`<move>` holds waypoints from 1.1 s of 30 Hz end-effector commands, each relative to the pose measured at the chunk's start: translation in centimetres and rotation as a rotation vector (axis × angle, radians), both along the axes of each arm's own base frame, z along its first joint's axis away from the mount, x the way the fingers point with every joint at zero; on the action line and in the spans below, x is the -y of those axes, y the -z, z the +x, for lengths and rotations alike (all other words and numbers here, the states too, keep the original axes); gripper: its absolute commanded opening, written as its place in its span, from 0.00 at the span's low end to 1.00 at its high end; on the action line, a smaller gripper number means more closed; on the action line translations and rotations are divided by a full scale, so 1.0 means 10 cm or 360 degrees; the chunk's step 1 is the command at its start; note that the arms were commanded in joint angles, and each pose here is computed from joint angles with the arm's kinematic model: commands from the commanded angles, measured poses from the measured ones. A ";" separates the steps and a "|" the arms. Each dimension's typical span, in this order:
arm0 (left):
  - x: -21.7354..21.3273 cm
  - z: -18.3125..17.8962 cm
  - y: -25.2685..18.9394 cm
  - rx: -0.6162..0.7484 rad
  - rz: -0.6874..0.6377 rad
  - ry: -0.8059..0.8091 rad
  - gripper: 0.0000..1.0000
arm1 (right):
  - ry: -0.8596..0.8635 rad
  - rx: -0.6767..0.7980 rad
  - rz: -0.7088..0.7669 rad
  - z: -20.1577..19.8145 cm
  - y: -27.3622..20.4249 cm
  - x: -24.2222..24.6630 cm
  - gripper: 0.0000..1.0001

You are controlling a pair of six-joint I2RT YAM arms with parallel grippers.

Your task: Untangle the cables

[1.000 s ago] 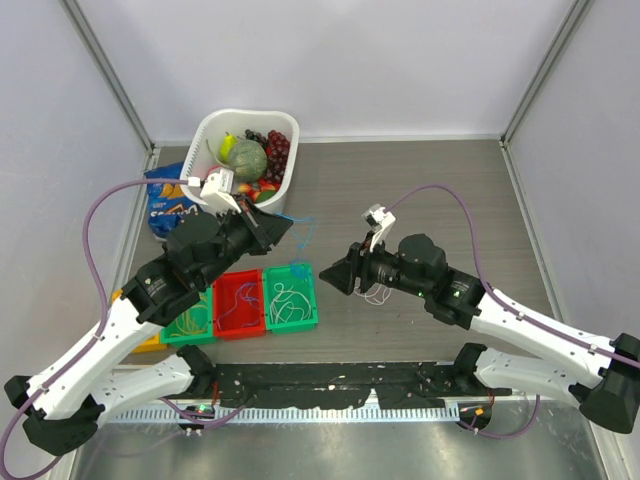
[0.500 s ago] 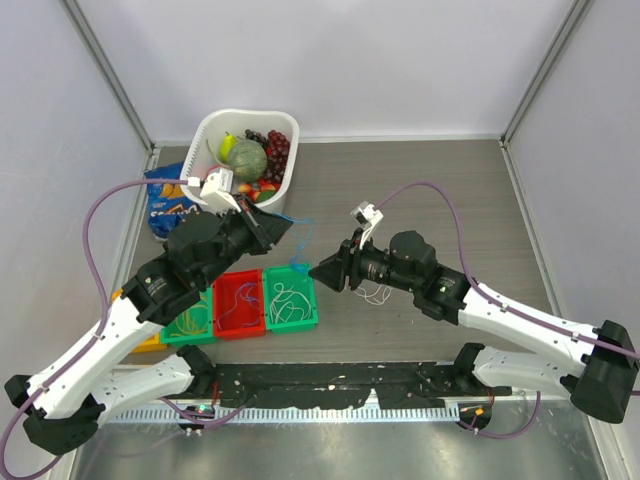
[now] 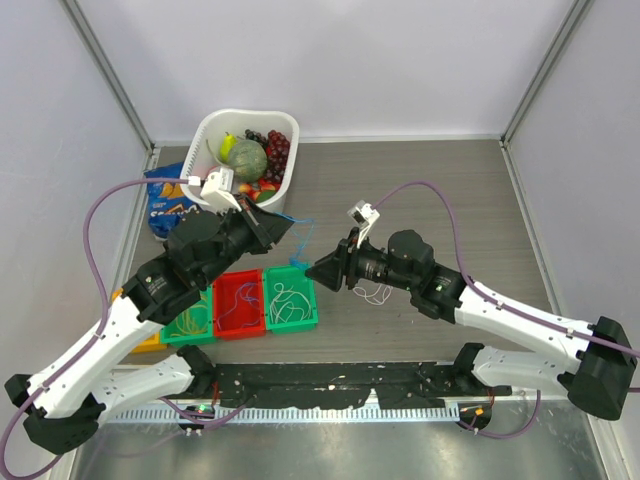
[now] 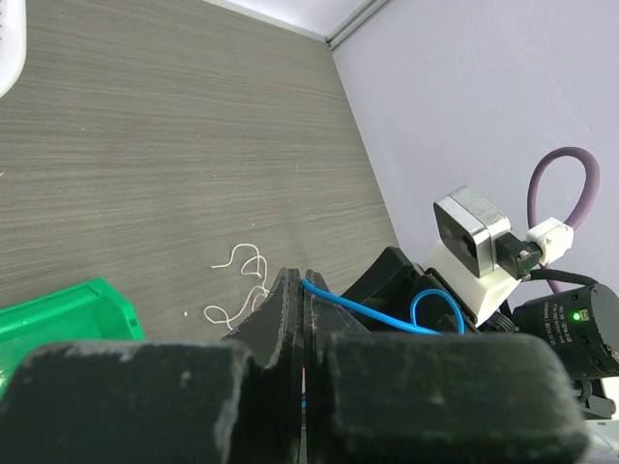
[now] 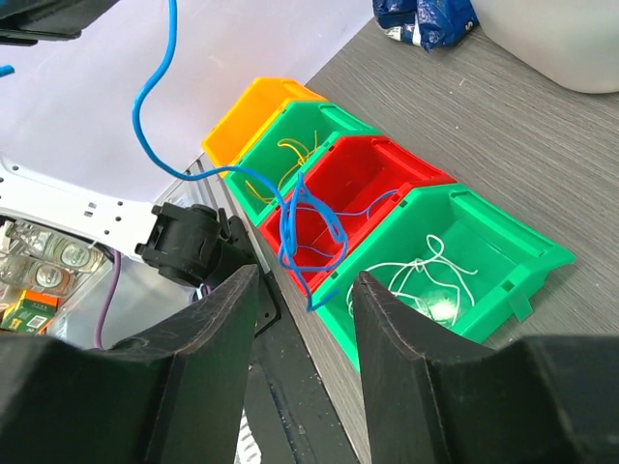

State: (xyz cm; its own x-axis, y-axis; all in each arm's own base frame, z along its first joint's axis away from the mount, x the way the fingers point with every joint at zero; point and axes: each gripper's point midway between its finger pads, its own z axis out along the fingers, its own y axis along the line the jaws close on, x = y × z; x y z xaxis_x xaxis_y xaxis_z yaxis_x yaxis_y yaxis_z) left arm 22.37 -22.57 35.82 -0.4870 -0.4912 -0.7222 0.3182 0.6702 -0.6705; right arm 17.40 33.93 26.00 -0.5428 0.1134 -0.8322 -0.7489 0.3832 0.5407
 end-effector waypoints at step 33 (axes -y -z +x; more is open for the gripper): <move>0.07 -0.04 -0.37 0.0098 -0.0166 0.0061 0.00 | -0.0075 0.0026 0.0125 -0.04 -0.12 -0.13 0.29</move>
State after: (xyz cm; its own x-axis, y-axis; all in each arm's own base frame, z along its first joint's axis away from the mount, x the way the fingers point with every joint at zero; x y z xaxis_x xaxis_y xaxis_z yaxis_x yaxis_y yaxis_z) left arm 22.07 -23.20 36.09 -0.5052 -0.4911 -0.7096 0.3367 0.6450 -0.6860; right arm 17.29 34.73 26.13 -0.5494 0.1258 -0.8260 -0.7569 0.3437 0.5558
